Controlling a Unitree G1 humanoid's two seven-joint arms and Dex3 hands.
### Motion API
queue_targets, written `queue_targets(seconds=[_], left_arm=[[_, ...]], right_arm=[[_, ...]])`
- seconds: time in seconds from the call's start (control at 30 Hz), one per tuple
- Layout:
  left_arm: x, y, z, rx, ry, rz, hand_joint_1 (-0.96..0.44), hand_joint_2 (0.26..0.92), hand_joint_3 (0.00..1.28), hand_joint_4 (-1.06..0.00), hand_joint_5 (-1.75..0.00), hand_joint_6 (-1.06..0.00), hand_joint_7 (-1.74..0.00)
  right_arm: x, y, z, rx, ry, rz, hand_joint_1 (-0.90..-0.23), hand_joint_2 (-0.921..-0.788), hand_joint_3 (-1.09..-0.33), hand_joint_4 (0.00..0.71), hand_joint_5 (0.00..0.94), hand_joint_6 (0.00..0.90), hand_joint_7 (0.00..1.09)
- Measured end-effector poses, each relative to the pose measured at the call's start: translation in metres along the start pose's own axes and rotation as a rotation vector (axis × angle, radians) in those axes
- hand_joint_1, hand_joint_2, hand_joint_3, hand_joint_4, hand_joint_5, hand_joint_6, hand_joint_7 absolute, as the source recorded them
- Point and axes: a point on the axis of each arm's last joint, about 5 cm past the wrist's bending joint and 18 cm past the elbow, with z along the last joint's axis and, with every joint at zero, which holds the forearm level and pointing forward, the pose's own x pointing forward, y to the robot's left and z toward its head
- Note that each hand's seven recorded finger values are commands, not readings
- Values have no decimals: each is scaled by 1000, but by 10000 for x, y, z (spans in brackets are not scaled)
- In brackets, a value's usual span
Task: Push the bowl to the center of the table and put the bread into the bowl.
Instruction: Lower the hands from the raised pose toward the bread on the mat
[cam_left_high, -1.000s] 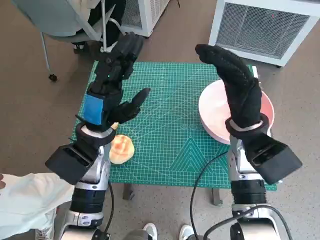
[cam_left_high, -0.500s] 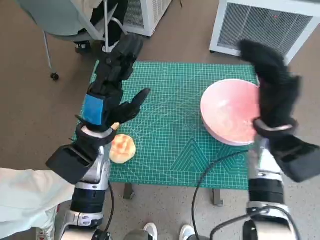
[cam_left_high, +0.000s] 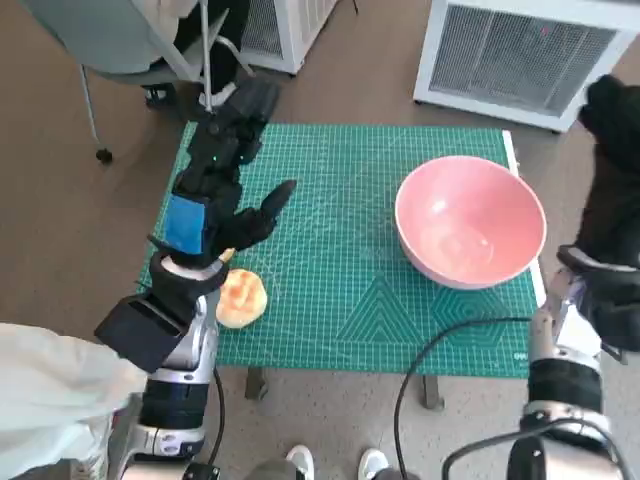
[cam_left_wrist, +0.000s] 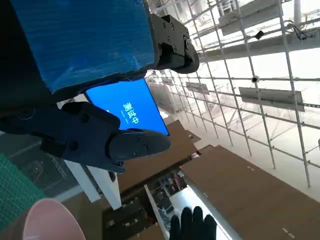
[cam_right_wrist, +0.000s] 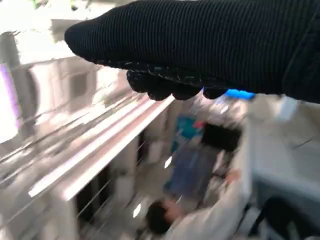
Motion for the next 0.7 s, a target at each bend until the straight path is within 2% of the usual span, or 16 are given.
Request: queue_targets(seconds=[0.13, 0.23, 0.5, 0.63, 0.7], left_arm=[[-8, 24, -1, 9, 1, 3, -315, 921, 349, -336, 0, -231, -309], [-16, 32, -5, 12, 4, 4, -316, 921, 349, -333, 0, -233, -304], [-40, 36, -12, 13, 13, 4, -319, 921, 348, -332, 0, -241, -293], [-43, 42, -12, 15, 14, 3, -320, 921, 347, -332, 0, -244, -289], [-43, 45, -12, 16, 14, 3, -319, 921, 348, -332, 0, -246, -286]], right_arm=[[-64, -90, -70, -47, 77, -49, -487, -921, -849, 344, 19, -1, 731], [-117, -134, -126, -59, 146, -82, -481, -921, -854, 344, 20, -1, 720], [-277, -170, -276, -41, 348, -130, -501, -921, -837, 320, 8, -1, 701], [-319, -163, -327, -32, 434, -136, -481, -921, -830, 292, 2, -1, 674], [-330, -158, -347, -24, 469, -134, -465, -921, -826, 255, 2, -1, 628]])
